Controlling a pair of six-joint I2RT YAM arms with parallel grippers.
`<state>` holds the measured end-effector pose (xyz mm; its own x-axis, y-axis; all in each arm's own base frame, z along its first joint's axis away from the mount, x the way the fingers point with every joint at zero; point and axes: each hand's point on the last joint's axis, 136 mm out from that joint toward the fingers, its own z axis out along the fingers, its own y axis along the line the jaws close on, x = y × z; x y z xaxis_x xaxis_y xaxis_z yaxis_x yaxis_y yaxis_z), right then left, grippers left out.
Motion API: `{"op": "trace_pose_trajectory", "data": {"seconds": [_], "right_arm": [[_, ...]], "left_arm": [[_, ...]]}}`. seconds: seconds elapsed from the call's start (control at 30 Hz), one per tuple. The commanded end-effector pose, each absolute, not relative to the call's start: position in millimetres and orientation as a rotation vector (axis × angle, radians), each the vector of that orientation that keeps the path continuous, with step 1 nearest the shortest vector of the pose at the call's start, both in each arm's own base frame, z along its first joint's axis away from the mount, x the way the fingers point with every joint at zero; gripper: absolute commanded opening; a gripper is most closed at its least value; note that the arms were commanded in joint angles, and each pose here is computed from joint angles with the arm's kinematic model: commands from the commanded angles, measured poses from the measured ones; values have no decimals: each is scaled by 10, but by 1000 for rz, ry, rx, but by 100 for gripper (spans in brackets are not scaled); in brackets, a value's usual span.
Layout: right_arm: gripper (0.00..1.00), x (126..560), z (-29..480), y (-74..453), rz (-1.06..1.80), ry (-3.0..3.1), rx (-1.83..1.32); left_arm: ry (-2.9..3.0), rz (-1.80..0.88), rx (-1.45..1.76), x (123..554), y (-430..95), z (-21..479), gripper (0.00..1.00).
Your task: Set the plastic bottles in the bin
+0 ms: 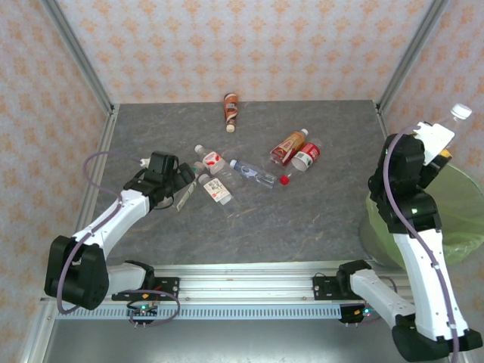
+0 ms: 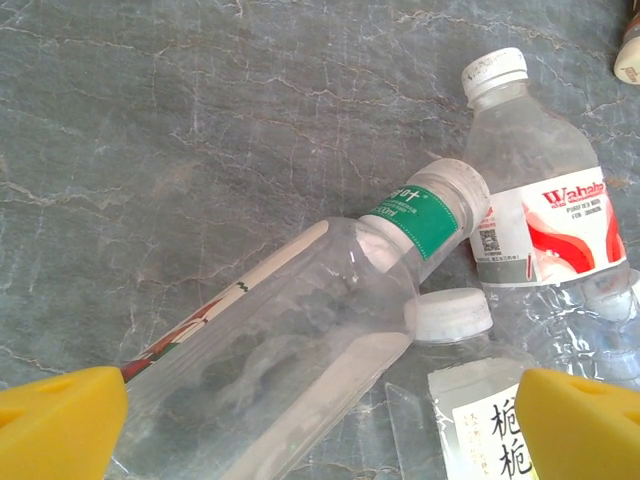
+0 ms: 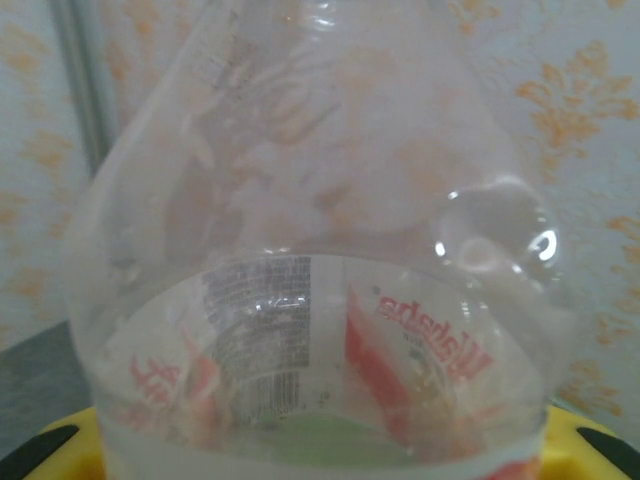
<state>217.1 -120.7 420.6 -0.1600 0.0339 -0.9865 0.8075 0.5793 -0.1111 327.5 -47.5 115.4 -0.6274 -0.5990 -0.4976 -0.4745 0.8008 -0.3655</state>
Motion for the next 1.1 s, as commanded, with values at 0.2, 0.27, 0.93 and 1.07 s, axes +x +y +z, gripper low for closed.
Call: {"op": "trace_pose_trajectory", "data": {"seconds": [0.2,0.27,0.93,1.07], "right_arm": [[45,2240,3408,-1627,-921,1697,869],[46,2295,3241,-1669,-883,1732,894],[53,2735,2744,-1456,-541,1774,880],[55,2708,2804,-1435,-515,1743,868]], "left_arm": [[2352,-313,-763,3408,-584,1291,100],[2354,-314,-765,3402,-590,1284,100],[2362,-280,-775,3395,-564,1247,100],[2363,-270,-775,3390,-552,1238,100]]}}
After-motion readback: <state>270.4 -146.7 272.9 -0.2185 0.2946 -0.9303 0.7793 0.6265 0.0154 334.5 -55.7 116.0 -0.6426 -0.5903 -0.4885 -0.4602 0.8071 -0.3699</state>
